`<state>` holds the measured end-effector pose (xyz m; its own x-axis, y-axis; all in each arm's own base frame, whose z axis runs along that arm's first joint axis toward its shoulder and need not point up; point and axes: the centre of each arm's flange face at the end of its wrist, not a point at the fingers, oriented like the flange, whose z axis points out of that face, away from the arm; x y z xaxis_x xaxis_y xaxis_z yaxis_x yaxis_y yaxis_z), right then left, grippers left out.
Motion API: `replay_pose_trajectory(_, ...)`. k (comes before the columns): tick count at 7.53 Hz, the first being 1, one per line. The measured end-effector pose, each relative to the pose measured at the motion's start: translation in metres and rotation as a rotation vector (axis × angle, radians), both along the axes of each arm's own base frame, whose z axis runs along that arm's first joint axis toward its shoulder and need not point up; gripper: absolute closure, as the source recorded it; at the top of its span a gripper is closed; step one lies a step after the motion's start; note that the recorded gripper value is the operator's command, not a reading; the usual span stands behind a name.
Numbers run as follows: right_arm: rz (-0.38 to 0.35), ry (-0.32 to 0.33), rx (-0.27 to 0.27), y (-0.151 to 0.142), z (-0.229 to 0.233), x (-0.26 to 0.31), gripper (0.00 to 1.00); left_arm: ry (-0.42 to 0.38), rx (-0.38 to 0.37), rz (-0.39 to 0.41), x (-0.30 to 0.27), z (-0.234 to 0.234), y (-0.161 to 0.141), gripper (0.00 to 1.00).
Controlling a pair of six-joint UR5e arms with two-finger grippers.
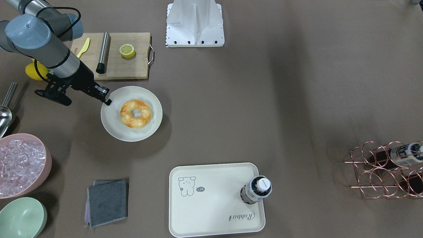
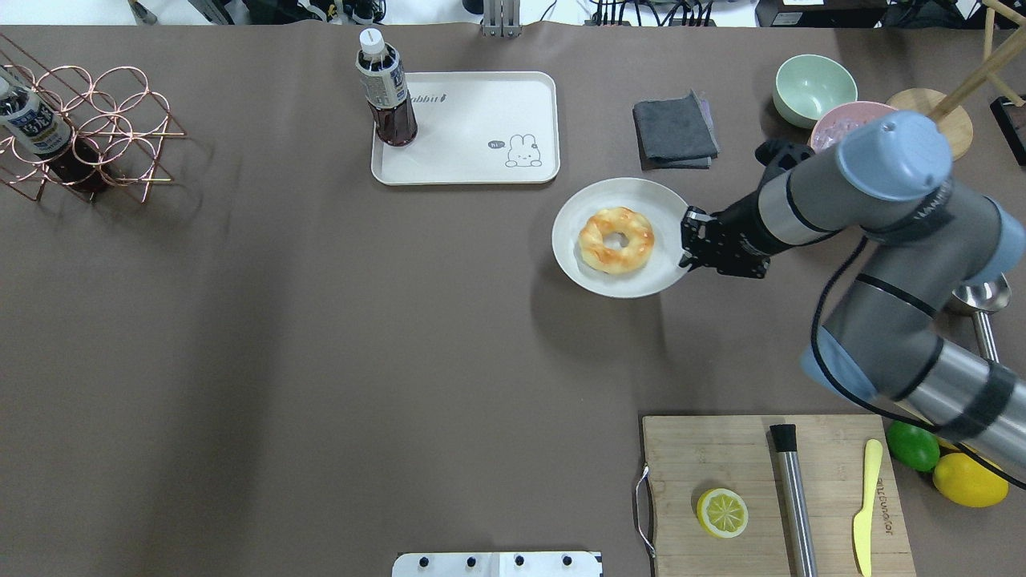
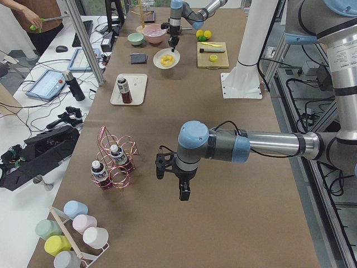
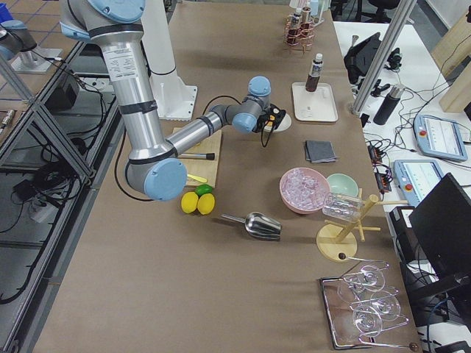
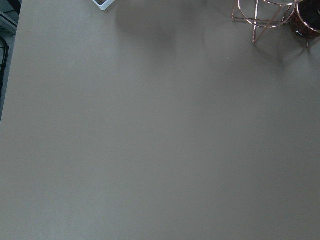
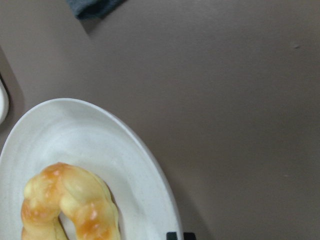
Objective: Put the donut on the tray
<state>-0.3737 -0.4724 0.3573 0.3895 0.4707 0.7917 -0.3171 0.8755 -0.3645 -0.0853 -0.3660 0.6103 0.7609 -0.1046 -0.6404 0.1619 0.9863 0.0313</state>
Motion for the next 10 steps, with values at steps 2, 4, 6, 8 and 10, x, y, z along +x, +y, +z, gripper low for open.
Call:
replay_pose_trajectory(2,0.042,-0.021,-0.030,-0.046,-0.038,-0.043,1.00,-0.001,0.006,0.000,0.000,-0.003,0.001,0.02)
replay_pose_trajectory(4,0.076,-0.028,-0.046,-0.086,-0.068,-0.076,1.00,-0.002,0.008,-0.001,0.000,-0.004,0.001,0.02)
replay_pose_trajectory(6,0.115,-0.038,-0.060,-0.119,-0.079,-0.107,1.00,-0.002,0.010,-0.002,-0.001,-0.005,0.000,0.02)
replay_pose_trajectory(8,0.148,-0.038,-0.090,-0.144,-0.099,-0.131,1.00,-0.002,0.015,-0.006,-0.002,-0.008,0.000,0.02)
replay_pose_trajectory(10,0.183,-0.015,-0.111,-0.165,-0.112,-0.151,1.00,-0.004,0.017,-0.009,-0.003,-0.009,0.001,0.02)
